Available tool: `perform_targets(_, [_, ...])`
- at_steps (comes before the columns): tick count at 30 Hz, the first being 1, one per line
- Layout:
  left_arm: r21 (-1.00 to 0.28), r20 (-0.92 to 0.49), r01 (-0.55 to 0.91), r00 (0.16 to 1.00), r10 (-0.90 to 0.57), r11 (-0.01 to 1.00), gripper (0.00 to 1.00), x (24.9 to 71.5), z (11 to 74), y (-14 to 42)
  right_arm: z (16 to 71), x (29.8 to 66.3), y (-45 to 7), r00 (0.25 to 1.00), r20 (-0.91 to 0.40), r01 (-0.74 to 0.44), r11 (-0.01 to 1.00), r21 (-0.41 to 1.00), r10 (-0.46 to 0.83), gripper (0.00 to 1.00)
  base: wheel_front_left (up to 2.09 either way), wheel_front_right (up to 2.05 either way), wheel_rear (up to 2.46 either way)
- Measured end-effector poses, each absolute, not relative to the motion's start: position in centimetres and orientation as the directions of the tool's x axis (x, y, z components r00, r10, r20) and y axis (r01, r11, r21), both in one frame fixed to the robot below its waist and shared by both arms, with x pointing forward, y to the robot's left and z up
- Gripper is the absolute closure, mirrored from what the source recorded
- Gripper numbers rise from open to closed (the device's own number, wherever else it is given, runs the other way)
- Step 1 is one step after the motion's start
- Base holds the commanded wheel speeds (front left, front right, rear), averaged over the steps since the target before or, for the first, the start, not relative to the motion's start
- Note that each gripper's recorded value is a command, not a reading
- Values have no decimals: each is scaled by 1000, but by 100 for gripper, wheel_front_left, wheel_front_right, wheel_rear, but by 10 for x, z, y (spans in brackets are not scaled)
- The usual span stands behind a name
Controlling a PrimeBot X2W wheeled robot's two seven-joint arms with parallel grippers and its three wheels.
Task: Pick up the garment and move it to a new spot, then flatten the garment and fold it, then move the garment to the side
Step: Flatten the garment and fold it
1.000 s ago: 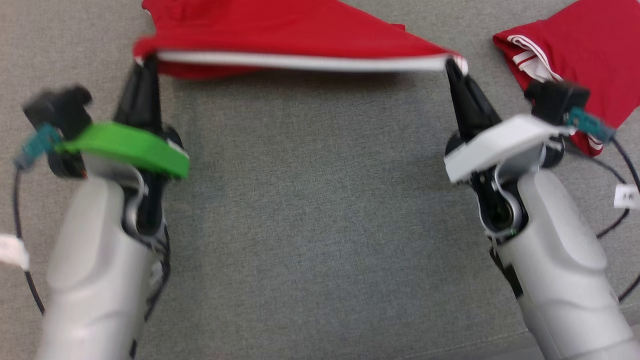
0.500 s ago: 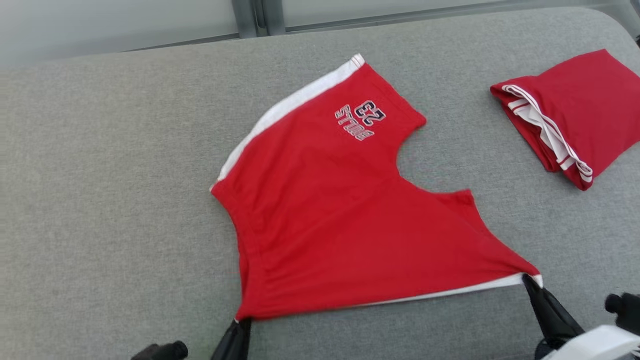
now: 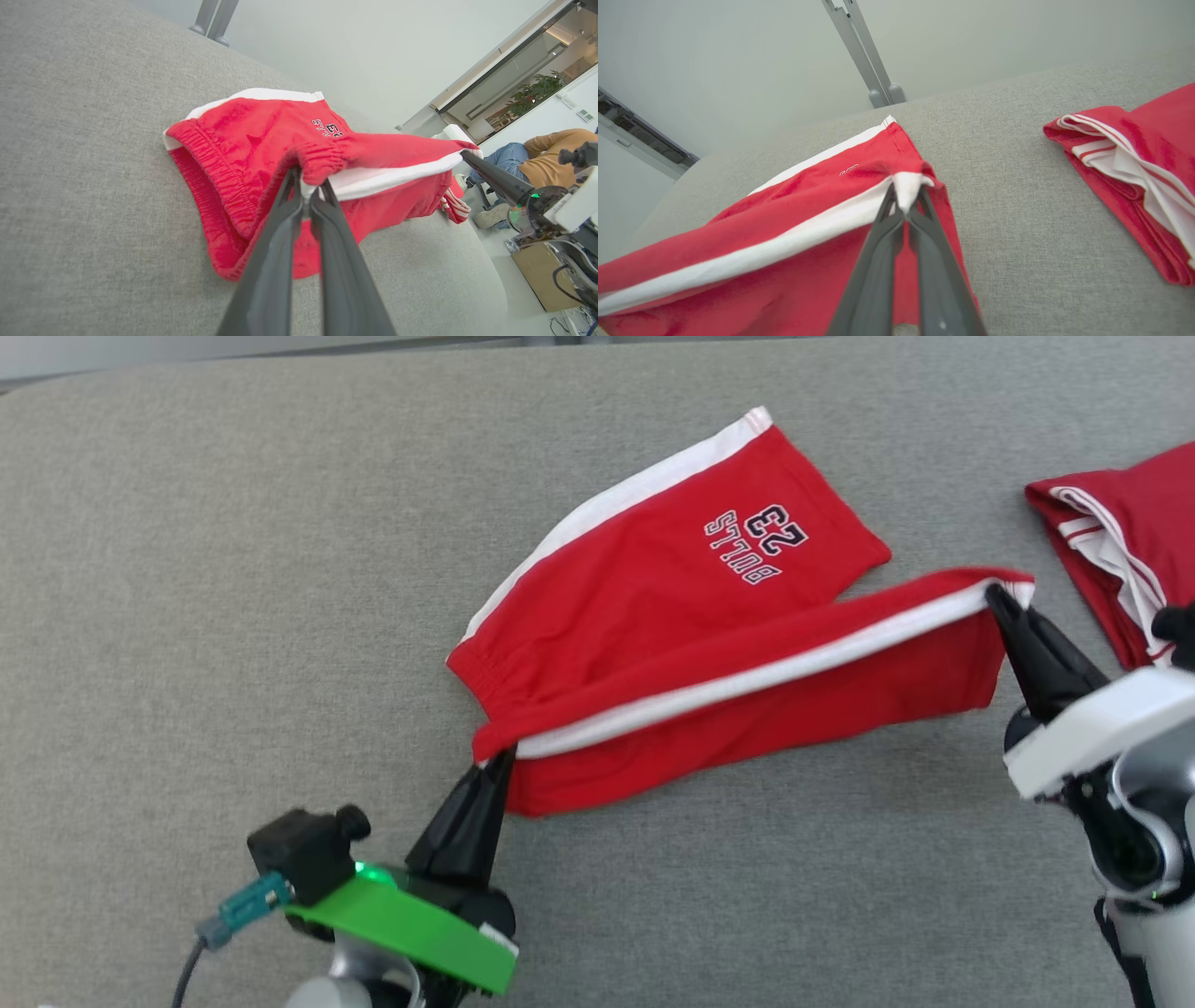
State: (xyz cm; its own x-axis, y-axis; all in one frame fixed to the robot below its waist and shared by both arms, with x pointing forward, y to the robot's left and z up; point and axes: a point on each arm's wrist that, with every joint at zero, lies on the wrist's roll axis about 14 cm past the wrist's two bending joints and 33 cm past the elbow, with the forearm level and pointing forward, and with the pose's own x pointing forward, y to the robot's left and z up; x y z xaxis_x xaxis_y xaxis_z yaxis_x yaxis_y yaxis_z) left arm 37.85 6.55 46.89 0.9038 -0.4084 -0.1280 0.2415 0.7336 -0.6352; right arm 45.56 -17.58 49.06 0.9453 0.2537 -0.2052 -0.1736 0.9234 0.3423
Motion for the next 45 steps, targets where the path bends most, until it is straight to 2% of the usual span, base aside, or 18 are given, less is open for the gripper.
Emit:
perform_targets(8, [-625,-57,243,933,-354,741,100,440,491,79,479,536,-138,893,-282,-280,924,259,350,100,0,0,0])
perform_targets(14, [-621,-150,184,926,-346,761,100,464,461,86,442,571,-115,837,-395,-310,923,230,379,100,0,0,0])
perform_targets(21, [-622,-239,92,923,-301,778,100,468,425,100,412,600,-81,786,-450,-362,906,220,423,100,0,0,0])
perform_targets(36, [-644,-258,79,914,-314,761,100,479,414,92,405,619,-80,799,-448,-343,916,208,401,100,0,0,0])
perform_targets(37, [-645,-261,78,912,-315,760,93,479,413,92,403,619,-80,799,-449,-341,916,210,400,77,0,0,0])
perform_targets(38, [-643,-265,74,913,-312,762,64,479,412,92,403,620,-79,800,-447,-341,916,212,401,41,0,0,0])
perform_targets(39, [-642,-268,67,914,-306,764,19,479,410,93,402,620,-77,798,-446,-346,914,211,405,0,0,0,0])
perform_targets(40, [-639,-274,60,913,-300,766,0,480,409,93,402,620,-76,798,-445,-347,913,213,407,0,0,0,0])
perform_targets(45, [-633,-267,15,934,-236,774,0,484,407,105,404,628,-76,824,-399,-343,915,213,402,0,0,0,0])
